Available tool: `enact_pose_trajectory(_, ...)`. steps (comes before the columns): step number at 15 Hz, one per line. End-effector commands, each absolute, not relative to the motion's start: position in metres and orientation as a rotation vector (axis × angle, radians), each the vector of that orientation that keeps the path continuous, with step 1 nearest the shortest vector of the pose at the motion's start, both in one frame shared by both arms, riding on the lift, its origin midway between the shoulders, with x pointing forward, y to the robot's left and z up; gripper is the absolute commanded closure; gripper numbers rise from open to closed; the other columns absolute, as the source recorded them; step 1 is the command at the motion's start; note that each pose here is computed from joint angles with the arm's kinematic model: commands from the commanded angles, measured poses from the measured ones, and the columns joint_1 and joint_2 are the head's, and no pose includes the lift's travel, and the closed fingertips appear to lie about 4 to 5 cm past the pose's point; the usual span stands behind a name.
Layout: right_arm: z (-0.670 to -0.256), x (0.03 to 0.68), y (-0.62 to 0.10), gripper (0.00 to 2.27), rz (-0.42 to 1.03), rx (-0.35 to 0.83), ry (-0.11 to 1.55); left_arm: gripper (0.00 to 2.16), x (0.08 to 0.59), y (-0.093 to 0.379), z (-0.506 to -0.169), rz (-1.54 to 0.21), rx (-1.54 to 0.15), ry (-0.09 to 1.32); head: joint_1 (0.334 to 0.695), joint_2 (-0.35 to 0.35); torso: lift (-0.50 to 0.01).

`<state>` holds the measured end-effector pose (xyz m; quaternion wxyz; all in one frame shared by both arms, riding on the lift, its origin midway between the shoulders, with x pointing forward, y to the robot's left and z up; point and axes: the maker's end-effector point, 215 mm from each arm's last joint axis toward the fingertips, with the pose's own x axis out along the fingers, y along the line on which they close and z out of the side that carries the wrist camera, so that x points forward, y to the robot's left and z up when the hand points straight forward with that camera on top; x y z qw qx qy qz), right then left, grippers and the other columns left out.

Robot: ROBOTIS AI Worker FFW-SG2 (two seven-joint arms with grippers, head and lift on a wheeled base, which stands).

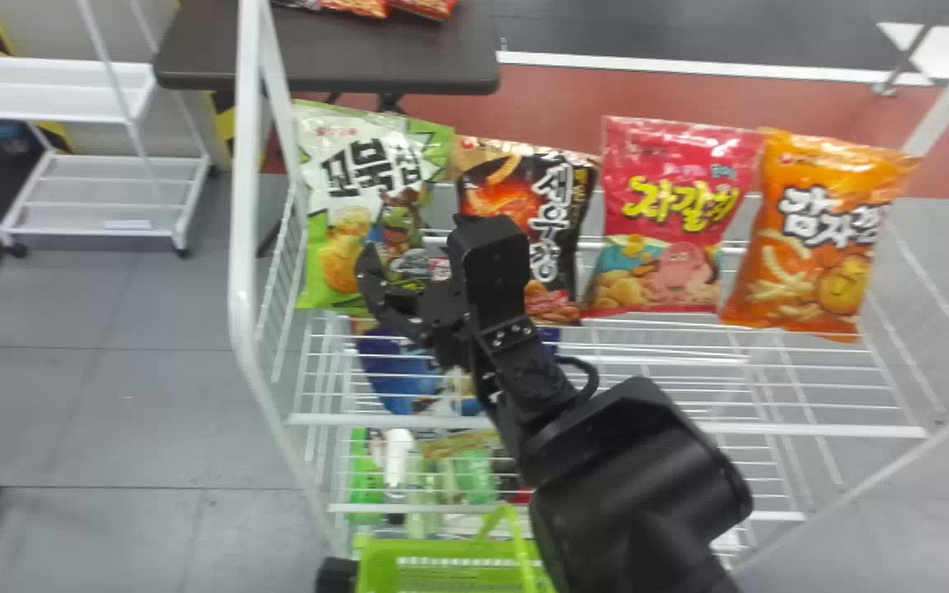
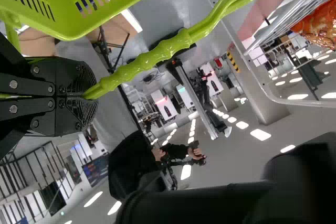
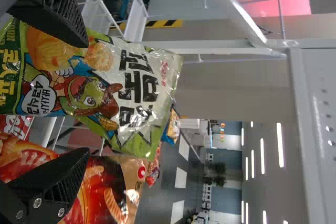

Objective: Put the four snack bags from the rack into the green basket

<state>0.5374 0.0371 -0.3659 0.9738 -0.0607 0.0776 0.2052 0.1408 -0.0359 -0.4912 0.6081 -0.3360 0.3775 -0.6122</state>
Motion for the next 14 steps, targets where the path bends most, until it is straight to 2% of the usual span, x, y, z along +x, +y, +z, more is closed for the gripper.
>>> enact_pose_trajectory(1,-0.382,0.554,0.041,0.11,0.407,-0.180,0.191,2.11,0.141,-0.033,-0.491,-1.416,-0.775,0.869,0.695,0.001,-0.006)
enact_pose_trajectory(4,-0.382,0.575,0.041,0.17,0.418,-0.143,0.213,2.11,0.142,-0.032,-0.491,-1.421,-0.774,0.869,0.695,0.010,-0.006)
enact_pose_trajectory(6,-0.385,0.573,0.048,0.51,0.439,-0.126,0.238,2.11,0.141,-0.034,-0.492,-1.429,-0.782,0.873,0.695,0.013,-0.006)
enact_pose_trajectory(7,-0.384,0.572,0.056,0.73,0.459,-0.134,0.243,2.11,0.140,-0.036,-0.491,-1.437,-0.782,0.875,0.695,0.015,-0.006)
enact_pose_trajectory(8,-0.392,0.568,0.060,1.22,0.482,-0.145,0.274,2.11,0.139,-0.037,-0.491,-1.441,-0.783,0.875,0.695,0.019,-0.006)
enact_pose_trajectory(9,-0.402,0.561,0.063,1.83,0.494,-0.150,0.326,2.11,0.138,-0.037,-0.490,-1.444,-0.783,0.875,0.695,0.023,-0.006)
enact_pose_trajectory(10,-0.404,0.549,0.072,1.98,0.532,-0.137,0.330,2.11,0.138,-0.038,-0.490,-1.446,-0.784,0.873,0.695,0.035,-0.006)
enact_pose_trajectory(14,-0.383,0.509,0.082,1.98,0.567,-0.150,0.273,2.11,0.135,-0.044,-0.490,-1.459,-0.775,0.869,0.695,0.074,-0.006)
